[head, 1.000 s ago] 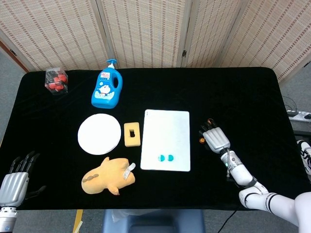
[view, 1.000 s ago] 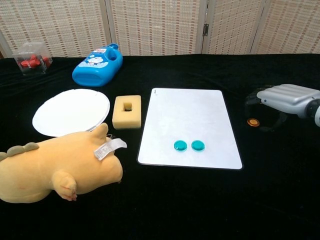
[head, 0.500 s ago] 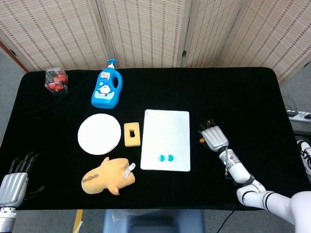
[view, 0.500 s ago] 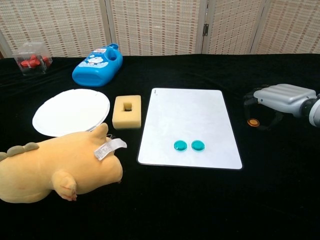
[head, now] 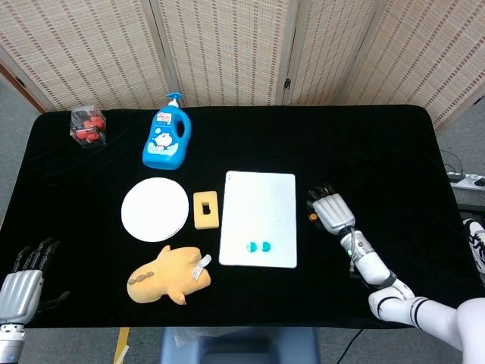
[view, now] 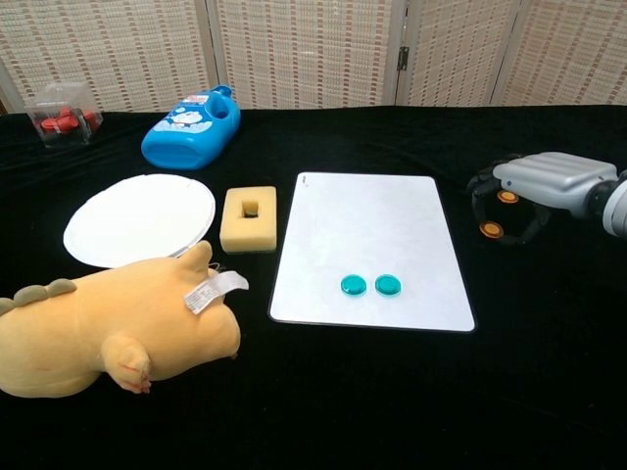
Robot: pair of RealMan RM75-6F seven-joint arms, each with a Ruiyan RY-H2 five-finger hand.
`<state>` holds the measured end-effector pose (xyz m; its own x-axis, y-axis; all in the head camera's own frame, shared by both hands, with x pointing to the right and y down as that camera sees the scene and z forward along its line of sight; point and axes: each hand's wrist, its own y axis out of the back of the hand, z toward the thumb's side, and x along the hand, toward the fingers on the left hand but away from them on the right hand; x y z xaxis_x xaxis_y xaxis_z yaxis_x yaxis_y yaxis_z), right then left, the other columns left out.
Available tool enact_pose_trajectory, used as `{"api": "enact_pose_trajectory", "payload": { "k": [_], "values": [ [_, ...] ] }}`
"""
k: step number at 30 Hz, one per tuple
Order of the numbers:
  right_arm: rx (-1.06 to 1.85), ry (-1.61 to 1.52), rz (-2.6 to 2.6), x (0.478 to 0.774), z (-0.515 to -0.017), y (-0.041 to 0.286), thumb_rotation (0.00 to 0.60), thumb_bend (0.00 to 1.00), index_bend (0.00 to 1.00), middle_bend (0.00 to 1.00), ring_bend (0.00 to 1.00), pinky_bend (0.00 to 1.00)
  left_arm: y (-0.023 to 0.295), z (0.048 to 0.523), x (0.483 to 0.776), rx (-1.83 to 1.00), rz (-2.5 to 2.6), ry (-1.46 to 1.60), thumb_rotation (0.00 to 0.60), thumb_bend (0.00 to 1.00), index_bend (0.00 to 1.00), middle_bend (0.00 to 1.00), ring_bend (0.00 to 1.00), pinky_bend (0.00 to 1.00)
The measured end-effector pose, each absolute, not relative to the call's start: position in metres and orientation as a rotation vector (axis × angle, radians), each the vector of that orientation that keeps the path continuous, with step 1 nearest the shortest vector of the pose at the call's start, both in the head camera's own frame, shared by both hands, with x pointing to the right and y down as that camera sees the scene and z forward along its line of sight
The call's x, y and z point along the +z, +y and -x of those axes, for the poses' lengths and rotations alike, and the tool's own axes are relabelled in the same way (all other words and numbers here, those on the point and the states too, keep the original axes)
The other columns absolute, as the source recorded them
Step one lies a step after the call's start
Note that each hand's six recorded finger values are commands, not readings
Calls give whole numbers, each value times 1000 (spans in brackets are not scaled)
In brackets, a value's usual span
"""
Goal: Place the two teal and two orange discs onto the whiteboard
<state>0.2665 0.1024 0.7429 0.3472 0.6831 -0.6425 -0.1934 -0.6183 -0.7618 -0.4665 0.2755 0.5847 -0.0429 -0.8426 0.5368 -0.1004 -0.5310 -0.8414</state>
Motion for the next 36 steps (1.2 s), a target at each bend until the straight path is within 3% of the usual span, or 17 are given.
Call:
{"api": "enact_pose_trajectory", "payload": {
  "k": [9, 18, 33, 36],
  "values": [
    [1232, -397, 1876, 720, -203, 84, 592, 408, 495, 202, 90, 0, 275, 465, 580, -1620, 1648, 1009, 600, 198, 39, 64, 168, 0],
    [1166, -303, 1883, 730, -133, 82, 592, 408, 495, 201, 88, 0, 279, 469, 579, -1634, 1642, 1018, 600, 198, 39, 64, 168, 0],
    [1175, -251, 1871, 743, -105, 85, 594, 407, 493, 199, 80, 0, 282, 472, 582, -1643, 1645, 1021, 600, 198, 39, 64, 168, 0],
    [1175, -251, 1876, 744, -102, 86, 592, 408, 448, 192, 74, 0, 282, 472, 582, -1646, 1646, 1022, 600, 198, 39, 64, 168, 0]
  ]
}}
